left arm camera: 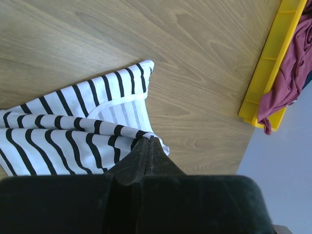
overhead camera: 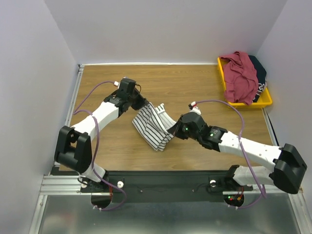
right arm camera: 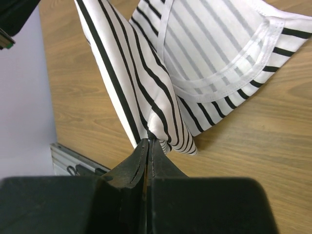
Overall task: Fold and stack the tank tops
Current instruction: Fold the tank top, then neatly place the folded tank top to the corner
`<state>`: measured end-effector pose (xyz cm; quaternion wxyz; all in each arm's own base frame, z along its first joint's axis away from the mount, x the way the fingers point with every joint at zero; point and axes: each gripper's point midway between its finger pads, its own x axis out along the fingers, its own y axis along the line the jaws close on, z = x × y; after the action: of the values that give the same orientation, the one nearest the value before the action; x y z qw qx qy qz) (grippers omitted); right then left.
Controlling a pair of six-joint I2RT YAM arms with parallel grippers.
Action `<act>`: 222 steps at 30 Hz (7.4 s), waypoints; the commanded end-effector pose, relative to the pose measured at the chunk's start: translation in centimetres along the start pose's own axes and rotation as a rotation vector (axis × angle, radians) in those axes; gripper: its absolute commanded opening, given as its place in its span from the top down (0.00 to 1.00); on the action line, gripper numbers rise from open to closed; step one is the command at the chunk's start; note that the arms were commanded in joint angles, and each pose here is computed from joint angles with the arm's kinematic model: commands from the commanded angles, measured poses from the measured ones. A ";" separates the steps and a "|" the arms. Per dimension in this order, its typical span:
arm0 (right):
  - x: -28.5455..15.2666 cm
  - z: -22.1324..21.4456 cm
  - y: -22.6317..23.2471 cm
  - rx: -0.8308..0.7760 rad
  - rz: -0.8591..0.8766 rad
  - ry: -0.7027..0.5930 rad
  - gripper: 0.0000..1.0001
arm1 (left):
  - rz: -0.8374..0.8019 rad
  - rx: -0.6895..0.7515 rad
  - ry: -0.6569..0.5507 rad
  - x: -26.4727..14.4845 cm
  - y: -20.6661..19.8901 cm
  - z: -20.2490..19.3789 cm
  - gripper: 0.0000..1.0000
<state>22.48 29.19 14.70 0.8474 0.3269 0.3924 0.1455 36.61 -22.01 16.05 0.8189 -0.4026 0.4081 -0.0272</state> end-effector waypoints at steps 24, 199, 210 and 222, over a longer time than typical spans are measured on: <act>2.3 3.6 -10.7 0.052 -0.247 -0.083 0.86 | -0.127 0.055 0.024 8.2 -5.5 -0.9 1.00; 4.4 13.6 -3.9 -0.292 -0.100 0.012 0.26 | 0.343 -0.471 -0.249 11.3 25.9 31.9 0.74; 4.2 13.8 -3.0 -0.297 -0.063 0.009 0.25 | 0.566 -0.487 -0.447 5.3 27.5 31.8 0.43; 4.0 13.1 -3.3 -0.295 -0.057 0.021 0.25 | 0.726 -0.413 -0.496 2.6 28.4 31.0 0.37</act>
<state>34.94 22.38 14.91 0.8796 0.1842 0.4085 0.1596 53.43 13.68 4.12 0.7466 -0.4331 0.3148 0.3949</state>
